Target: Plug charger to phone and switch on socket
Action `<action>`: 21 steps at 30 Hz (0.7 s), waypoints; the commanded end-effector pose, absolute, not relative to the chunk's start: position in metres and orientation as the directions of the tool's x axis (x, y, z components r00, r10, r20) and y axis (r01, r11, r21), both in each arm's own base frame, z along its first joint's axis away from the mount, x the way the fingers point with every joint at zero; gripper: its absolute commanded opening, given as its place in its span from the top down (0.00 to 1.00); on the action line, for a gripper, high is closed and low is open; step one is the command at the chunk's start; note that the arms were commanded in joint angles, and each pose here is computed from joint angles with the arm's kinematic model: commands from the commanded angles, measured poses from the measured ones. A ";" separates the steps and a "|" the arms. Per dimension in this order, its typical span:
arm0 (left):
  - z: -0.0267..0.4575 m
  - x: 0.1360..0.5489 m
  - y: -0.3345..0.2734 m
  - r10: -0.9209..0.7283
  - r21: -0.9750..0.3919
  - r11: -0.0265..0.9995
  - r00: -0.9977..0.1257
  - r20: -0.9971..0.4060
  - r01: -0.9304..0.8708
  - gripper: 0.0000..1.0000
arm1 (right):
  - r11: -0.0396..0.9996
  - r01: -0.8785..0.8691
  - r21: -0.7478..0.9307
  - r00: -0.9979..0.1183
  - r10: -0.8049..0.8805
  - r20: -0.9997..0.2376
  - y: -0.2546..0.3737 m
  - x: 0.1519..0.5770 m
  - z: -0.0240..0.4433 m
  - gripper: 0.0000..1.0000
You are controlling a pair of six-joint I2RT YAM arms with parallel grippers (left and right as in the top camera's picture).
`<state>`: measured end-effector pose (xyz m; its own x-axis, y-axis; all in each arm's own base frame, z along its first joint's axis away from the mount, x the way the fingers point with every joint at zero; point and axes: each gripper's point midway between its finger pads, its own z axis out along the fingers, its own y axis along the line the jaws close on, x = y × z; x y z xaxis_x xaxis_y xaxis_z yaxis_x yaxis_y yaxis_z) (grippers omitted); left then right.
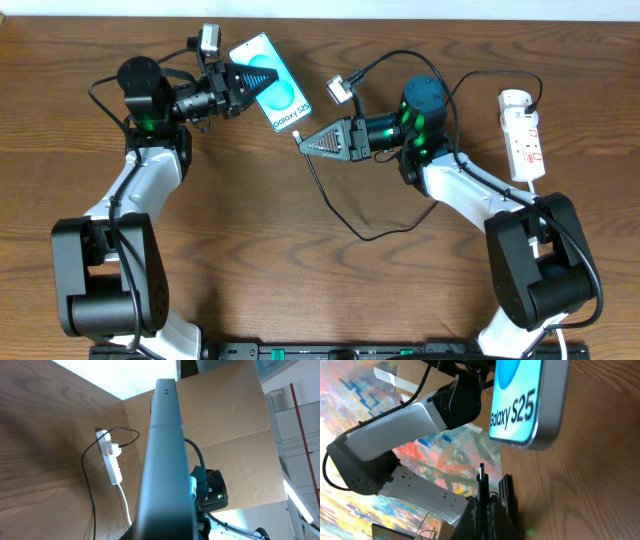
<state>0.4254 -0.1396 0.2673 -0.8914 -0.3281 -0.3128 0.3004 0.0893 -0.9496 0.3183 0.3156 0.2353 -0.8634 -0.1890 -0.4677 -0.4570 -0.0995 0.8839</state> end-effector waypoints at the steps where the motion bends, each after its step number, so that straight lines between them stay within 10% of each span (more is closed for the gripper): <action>1: 0.283 0.428 -0.138 -0.338 -0.938 0.091 -0.875 -0.346 0.335 0.93 | -0.104 -0.476 0.873 -0.852 -0.191 -0.488 0.316 0.320 0.235 0.99; 21: 0.282 0.416 -0.142 -0.261 -0.916 0.088 -0.878 -0.400 0.391 0.93 | -0.082 -0.473 0.877 -0.861 -0.166 -0.480 0.314 0.326 0.232 0.99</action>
<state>0.4176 -0.1422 0.2668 -0.8994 -0.2827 -0.3334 0.3231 0.0839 -0.9426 0.3204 0.3159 0.2309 -0.8703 -0.1830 -0.4572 -0.4494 -0.0848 0.8893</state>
